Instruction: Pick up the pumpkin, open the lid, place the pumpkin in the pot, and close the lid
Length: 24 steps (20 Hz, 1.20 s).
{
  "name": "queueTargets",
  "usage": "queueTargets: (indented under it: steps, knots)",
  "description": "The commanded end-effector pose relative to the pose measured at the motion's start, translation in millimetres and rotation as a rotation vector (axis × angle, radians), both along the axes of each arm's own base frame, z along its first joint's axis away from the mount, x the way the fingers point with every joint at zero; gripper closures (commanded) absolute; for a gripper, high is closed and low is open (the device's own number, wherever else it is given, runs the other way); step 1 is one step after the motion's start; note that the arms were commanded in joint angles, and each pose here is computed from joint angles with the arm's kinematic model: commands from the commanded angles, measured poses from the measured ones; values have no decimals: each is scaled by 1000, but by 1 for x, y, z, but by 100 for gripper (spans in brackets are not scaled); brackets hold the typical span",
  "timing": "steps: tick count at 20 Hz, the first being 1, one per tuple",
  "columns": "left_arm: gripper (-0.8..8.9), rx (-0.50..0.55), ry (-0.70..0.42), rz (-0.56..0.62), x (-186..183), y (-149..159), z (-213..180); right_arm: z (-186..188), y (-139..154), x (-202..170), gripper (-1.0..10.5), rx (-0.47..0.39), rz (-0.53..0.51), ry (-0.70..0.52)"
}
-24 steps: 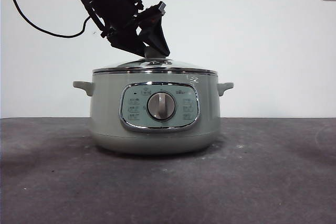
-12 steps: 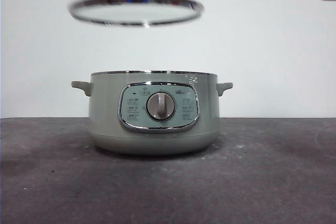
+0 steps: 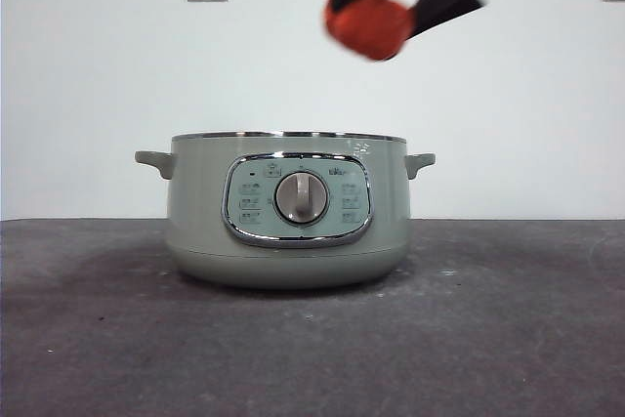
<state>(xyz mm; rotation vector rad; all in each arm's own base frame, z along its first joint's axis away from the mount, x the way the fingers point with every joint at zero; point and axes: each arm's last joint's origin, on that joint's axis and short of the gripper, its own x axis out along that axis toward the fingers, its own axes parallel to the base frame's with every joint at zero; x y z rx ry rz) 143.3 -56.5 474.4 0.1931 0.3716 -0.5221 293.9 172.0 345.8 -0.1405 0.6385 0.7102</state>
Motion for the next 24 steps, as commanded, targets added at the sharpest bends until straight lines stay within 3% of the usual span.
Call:
queueTargets:
  steps: [1,6,12,17,18,19,21,24]
  knots:
    - [821,-24,-91,-9,-20,7,13,-16,27,27,959,-40,48,17]
    - [821,-23,-84,-10,-35,13,13,-65,71,68,959,-102,107,47]
    - [821,-19,-72,-12,-38,14,12,-119,88,83,959,-202,110,91]
    - [822,-19,-72,-13,-38,14,12,-135,91,82,958,-286,109,119]
    - [822,-19,-72,-13,-38,14,12,-136,91,82,910,-287,111,125]
    - [822,-19,-72,-14,-37,13,12,-136,91,81,746,-286,110,128]
    - [822,-19,-71,-14,-36,13,12,-133,93,80,298,-278,108,125]
    - [822,-21,-75,-18,-29,10,12,-105,90,75,284,-240,98,65]
